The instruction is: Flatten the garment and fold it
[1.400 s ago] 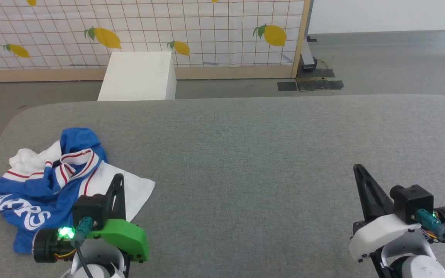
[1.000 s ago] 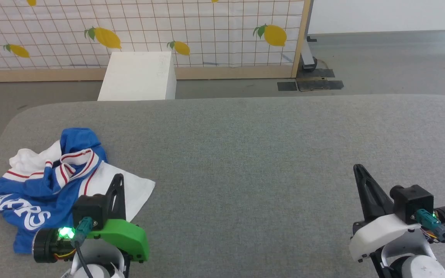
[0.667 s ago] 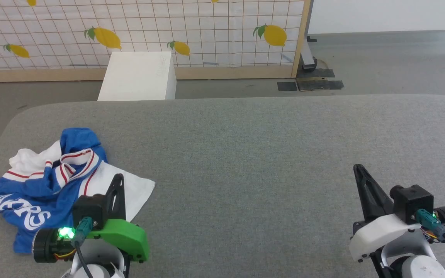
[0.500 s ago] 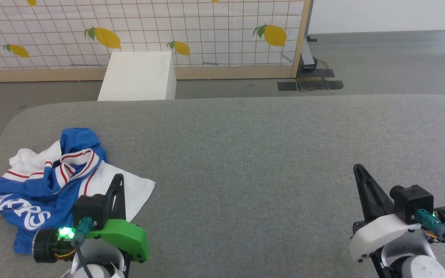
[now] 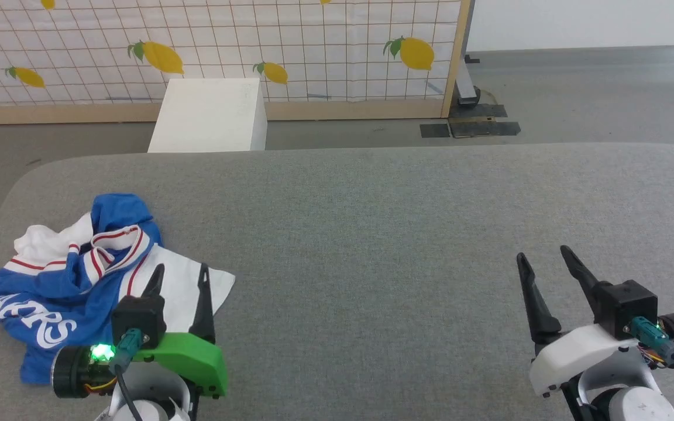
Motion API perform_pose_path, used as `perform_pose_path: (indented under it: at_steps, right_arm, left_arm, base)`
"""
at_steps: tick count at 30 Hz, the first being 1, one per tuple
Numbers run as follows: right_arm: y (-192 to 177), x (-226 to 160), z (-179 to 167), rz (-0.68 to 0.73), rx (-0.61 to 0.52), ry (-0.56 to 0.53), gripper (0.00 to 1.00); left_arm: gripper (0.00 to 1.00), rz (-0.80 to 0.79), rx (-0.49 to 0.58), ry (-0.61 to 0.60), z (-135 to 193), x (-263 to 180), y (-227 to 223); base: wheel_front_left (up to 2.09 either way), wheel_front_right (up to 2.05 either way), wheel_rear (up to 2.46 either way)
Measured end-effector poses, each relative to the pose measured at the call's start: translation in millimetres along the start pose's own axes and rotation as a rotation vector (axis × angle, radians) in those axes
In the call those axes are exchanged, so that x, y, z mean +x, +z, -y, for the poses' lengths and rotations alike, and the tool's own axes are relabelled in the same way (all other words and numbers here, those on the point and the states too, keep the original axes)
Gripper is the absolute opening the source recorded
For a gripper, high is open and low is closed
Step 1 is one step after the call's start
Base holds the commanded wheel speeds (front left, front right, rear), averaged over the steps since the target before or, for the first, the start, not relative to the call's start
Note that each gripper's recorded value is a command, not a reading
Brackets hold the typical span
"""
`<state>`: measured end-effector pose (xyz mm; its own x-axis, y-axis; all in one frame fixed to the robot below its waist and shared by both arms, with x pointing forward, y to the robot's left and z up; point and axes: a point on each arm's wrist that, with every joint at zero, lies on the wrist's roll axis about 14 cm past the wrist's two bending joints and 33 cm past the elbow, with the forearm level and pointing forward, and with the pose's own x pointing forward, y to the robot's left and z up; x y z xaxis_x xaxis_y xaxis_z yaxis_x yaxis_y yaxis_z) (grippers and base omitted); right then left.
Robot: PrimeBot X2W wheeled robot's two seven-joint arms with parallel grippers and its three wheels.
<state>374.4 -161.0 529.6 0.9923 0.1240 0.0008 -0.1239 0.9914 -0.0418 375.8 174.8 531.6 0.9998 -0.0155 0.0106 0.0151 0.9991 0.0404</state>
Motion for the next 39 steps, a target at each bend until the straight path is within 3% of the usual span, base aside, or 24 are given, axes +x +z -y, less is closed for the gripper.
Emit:
perform_pose_path:
  at_steps: [16, 39]
  right_arm:
    - [-7, 0, 5, -0.003, 0.056, -0.015, 1.00]
    - [-16, 20, -32, -0.004, 0.108, 0.096, 1.00]
  left_arm:
    - [1.00, -0.002, -0.022, -0.005, 6, -1, -6]
    - [1.00, 0.034, -0.064, 0.142, -34, -24, -4]
  base:
    - [0.00, 0.00, 0.00]
    - [0.00, 0.00, 0.00]
